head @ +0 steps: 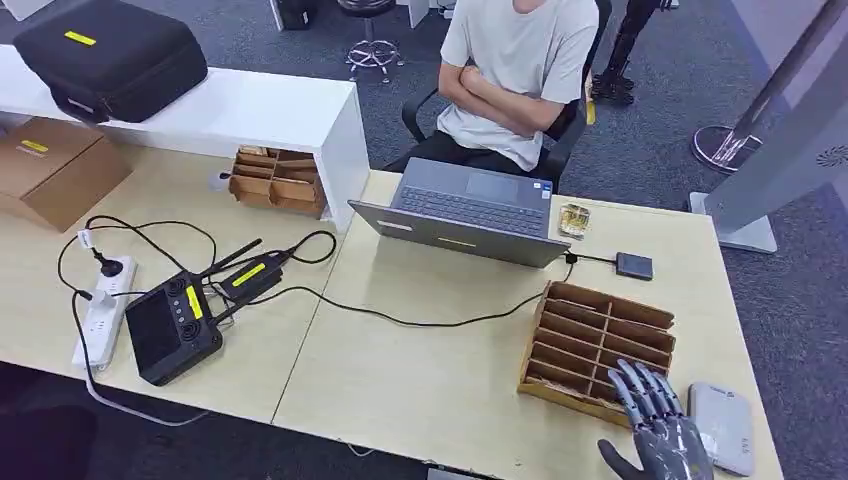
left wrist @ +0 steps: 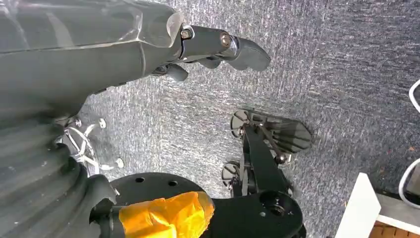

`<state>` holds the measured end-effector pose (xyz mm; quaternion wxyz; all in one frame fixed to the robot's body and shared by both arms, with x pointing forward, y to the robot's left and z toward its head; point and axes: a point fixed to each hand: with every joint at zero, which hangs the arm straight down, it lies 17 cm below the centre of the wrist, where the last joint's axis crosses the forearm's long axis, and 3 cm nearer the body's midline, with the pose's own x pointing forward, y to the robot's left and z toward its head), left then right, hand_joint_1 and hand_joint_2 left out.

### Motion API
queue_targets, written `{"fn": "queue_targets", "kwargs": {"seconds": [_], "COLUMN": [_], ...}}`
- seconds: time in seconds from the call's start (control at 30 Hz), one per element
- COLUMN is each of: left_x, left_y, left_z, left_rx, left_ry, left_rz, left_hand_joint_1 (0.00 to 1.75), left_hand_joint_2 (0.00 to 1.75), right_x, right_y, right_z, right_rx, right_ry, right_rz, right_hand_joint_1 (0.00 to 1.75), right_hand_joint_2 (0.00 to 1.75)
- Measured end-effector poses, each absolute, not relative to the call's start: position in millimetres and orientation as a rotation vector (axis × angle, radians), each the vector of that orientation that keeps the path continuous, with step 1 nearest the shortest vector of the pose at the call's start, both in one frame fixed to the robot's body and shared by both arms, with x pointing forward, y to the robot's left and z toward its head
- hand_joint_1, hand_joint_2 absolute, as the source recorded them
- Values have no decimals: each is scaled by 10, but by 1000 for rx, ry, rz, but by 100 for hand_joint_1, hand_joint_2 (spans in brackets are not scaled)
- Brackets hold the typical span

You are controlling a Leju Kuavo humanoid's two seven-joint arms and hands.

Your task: Pass the card to the sensor for recognition and then transmit it.

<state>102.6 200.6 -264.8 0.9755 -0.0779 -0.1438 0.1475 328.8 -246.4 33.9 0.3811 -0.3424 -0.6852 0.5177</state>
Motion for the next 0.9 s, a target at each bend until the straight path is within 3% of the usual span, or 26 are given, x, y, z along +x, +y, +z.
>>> {"fn": "queue_targets", "kwargs": {"seconds": [0.17,0.2,0.9], "left_x": [1028,1028,1033], "left_y": [1999,1999,1983], "left_z": [-2645,-2645,-2639], "left_rx": [-161,-161,-170], "left_ry": [-291,-291,-293], "left_rz": [297,297,297], "left_hand_joint_1": [0,0,0], "left_hand_joint_2": [175,175,175], "right_x": [3284,3284,3262], "right_y": [-2489,-2492,-2484], "right_z": [295,289,295], "right_rx": [-874,-873,-835], "right_ry": [-1735,-1733,-1743], "right_rz": [1325,1326,1286], "right_hand_joint_1": [0,175,175], "right_hand_joint_2": [175,175,175]}}
